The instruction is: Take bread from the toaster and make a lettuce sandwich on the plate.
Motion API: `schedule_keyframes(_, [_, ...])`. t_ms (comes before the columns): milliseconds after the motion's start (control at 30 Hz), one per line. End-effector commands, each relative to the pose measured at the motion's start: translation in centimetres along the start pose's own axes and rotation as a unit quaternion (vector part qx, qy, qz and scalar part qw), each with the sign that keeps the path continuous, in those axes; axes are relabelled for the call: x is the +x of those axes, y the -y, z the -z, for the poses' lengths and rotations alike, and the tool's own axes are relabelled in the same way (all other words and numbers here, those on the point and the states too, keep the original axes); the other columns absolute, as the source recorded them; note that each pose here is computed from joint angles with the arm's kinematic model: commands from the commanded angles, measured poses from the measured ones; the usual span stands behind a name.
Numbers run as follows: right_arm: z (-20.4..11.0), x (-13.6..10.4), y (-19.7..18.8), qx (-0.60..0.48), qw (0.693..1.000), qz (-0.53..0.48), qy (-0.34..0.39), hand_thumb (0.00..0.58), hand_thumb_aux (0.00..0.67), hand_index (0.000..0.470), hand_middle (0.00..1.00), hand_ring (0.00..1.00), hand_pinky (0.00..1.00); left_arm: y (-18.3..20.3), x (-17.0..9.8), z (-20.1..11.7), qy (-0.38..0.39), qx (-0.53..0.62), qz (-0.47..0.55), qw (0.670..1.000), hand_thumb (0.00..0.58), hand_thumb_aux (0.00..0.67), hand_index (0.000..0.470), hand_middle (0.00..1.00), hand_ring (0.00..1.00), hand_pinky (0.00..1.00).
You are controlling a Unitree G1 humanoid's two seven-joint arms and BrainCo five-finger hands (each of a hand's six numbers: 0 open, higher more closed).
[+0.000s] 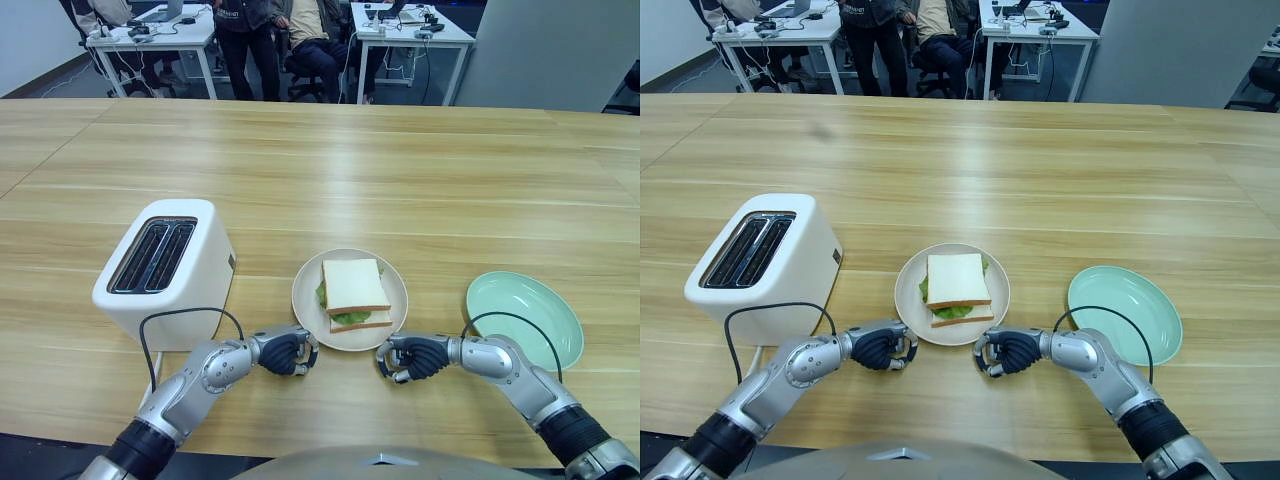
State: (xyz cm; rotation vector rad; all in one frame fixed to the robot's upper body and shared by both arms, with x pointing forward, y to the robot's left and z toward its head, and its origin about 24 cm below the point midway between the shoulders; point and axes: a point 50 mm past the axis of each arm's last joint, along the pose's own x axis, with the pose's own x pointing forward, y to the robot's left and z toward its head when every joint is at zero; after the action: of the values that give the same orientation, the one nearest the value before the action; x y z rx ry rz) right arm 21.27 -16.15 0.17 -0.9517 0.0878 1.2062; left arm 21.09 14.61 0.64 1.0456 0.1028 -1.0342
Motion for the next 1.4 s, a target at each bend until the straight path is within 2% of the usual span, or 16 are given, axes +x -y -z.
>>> schedule_keyframes(33, [1.6,0.2,0.1,0.007,0.999,0.004,-0.041,0.58,0.67,0.46,1.0,1.0,1.0,-0.3,0.4,1.5,-0.025,-0.025,-0.017,0.999,0.58,0.67,0.46,1.0,1.0,1.0])
schedule_keyframes(200, [3.2,1.0,3.0,-0.013,0.996,0.044,-0.073,0.58,0.67,0.46,1.0,1.0,1.0,-0.7,1.5,1.8,-0.021,-0.047,-0.041,0.998,0.58,0.67,0.46,1.0,1.0,1.0])
schedule_keyframes(400, [3.8,1.5,3.3,-0.003,0.996,0.062,-0.067,0.58,0.67,0.46,1.0,1.0,1.0,-2.4,2.1,2.1,-0.016,-0.077,-0.099,0.992,0.58,0.67,0.46,1.0,1.0,1.0])
schedule_keyframes(667, [1.6,0.4,2.7,0.06,0.995,0.069,0.038,0.58,0.67,0.46,1.0,1.0,1.0,-4.8,-0.6,1.0,0.027,-0.108,-0.207,0.972,0.58,0.67,0.46,1.0,1.0,1.0])
schedule_keyframes(700, [0.8,0.0,3.1,0.076,0.991,0.081,0.073,0.578,0.633,0.435,1.0,1.0,1.0,-5.4,-1.2,0.4,0.041,-0.109,-0.226,0.967,0.58,0.67,0.46,1.0,1.0,1.0])
schedule_keyframes(733, [0.0,-0.4,3.7,0.088,0.986,0.098,0.107,0.425,0.323,0.222,1.0,1.0,1.0,-5.9,-1.7,-0.3,0.06,-0.114,-0.246,0.961,0.58,0.67,0.46,1.0,1.0,1.0])
schedule_keyframes(767, [-0.9,-0.9,4.3,0.1,0.978,0.118,0.142,0.0,0.0,0.0,1.0,1.0,1.0,-6.4,-2.3,-1.0,0.08,-0.123,-0.268,0.952,0.58,0.67,0.46,1.0,1.0,1.0])
schedule_keyframes(800, [-1.8,-1.3,5.2,0.121,0.966,0.143,0.177,0.0,0.0,0.0,1.0,1.0,1.0,-7.1,-2.9,-1.8,0.107,-0.138,-0.299,0.938,0.58,0.67,0.46,1.0,1.0,1.0])
schedule_keyframes(833, [-2.5,-1.6,5.8,0.143,0.954,0.16,0.211,0.0,0.0,0.0,1.0,1.0,1.0,-7.6,-3.5,-2.5,0.132,-0.154,-0.327,0.923,0.559,0.544,0.373,1.0,1.0,1.0])
schedule_keyframes(867, [-3.3,-1.9,6.5,0.165,0.939,0.174,0.247,0.0,0.0,0.0,0.69,0.69,0.69,-8.1,-4.1,-3.1,0.153,-0.166,-0.358,0.906,0.452,0.355,0.244,1.0,1.0,1.0])
schedule_keyframes(900, [-3.8,-2.0,7.1,0.178,0.926,0.189,0.273,0.0,0.0,0.0,0.0,0.0,0.0,-8.6,-4.6,-3.5,0.164,-0.175,-0.388,0.89,0.0,0.0,0.0,1.0,1.0,1.0])
schedule_keyframes(933, [-4.2,-1.9,7.8,0.191,0.911,0.211,0.299,0.0,0.0,0.0,0.0,0.0,0.0,-9.0,-4.8,-3.7,0.175,-0.192,-0.416,0.872,0.0,0.0,0.0,0.92,0.92,0.92])
schedule_keyframes(967, [-4.5,-1.7,8.6,0.207,0.892,0.242,0.32,0.0,0.0,0.0,0.0,0.0,0.0,-9.4,-4.9,-3.9,0.184,-0.209,-0.441,0.853,0.0,0.0,0.0,0.0,0.0,0.0])
schedule_keyframes(1067, [-4.5,-0.1,10.3,0.255,0.831,0.342,0.357,0.0,0.0,0.0,0.0,0.0,0.0,-10.1,-4.2,-3.2,0.186,-0.269,-0.503,0.8,0.0,0.0,0.0,0.0,0.0,0.0])
schedule_keyframes(1200, [-2.9,2.0,11.5,0.282,0.773,0.465,0.326,0.0,0.0,0.0,0.0,0.0,0.0,-9.4,-2.0,-2.2,0.155,-0.286,-0.524,0.787,0.0,0.0,0.0,0.0,0.0,0.0])
schedule_keyframes(1400, [-2.3,2.3,10.6,0.231,0.755,0.535,0.301,0.0,0.0,0.0,0.0,0.0,0.0,-8.5,-0.5,-1.8,0.154,-0.283,-0.525,0.788,0.0,0.0,0.0,0.0,0.0,0.0])
